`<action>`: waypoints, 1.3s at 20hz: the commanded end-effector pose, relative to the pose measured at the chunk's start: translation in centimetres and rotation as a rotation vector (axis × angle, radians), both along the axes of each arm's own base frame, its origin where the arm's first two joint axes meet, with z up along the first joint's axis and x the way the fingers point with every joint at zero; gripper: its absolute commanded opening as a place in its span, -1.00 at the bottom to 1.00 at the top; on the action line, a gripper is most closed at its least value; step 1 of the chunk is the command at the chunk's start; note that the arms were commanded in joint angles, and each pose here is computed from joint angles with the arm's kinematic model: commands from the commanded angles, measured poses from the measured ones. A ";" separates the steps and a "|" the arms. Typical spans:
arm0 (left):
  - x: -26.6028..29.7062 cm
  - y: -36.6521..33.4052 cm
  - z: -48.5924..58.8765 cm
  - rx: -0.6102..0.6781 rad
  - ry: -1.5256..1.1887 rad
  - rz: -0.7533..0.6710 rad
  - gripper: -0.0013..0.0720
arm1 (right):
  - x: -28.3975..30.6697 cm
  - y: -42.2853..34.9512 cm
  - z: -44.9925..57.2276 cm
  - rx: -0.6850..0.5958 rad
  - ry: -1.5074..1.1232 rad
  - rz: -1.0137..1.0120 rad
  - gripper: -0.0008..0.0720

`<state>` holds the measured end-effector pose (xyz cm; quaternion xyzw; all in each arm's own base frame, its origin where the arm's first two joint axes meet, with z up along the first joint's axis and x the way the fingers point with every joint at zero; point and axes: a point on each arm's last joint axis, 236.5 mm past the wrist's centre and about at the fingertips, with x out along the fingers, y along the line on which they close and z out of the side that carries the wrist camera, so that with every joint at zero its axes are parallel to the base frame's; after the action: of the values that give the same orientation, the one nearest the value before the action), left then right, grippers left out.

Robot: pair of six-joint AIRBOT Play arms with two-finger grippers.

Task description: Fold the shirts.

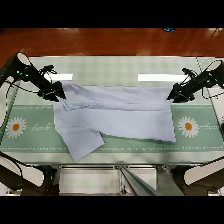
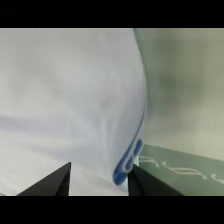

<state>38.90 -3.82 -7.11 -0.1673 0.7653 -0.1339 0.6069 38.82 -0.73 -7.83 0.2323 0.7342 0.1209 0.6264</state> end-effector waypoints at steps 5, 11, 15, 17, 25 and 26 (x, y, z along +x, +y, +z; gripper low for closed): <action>0.0 3.5 5.7 0.042 -0.146 0.114 0.42 | -1.7 -7.9 6.2 -0.279 -0.156 -0.164 0.16; -8.5 7.1 5.1 0.056 -0.269 0.449 0.42 | -8.2 -4.9 3.9 -0.209 -0.316 -0.429 0.16; -15.3 3.2 2.4 -0.121 -0.201 0.579 0.42 | -9.6 1.5 4.8 0.016 -0.415 -0.466 0.16; -17.5 1.8 0.5 -0.137 -0.131 0.585 0.42 | -9.8 2.9 5.6 0.054 -0.436 -0.446 0.16; -17.7 -1.3 -3.1 -0.110 -0.122 0.580 0.42 | -9.5 4.7 6.8 0.094 -0.461 -0.412 0.16; -17.8 -2.3 -3.3 -0.120 -0.108 0.554 0.42 | -9.2 4.5 7.1 0.092 -0.469 -0.416 0.16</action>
<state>20.85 -4.58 -9.58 -0.4011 0.6467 -0.0108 0.6487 29.18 3.45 -1.46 0.3645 0.5102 0.0669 0.7761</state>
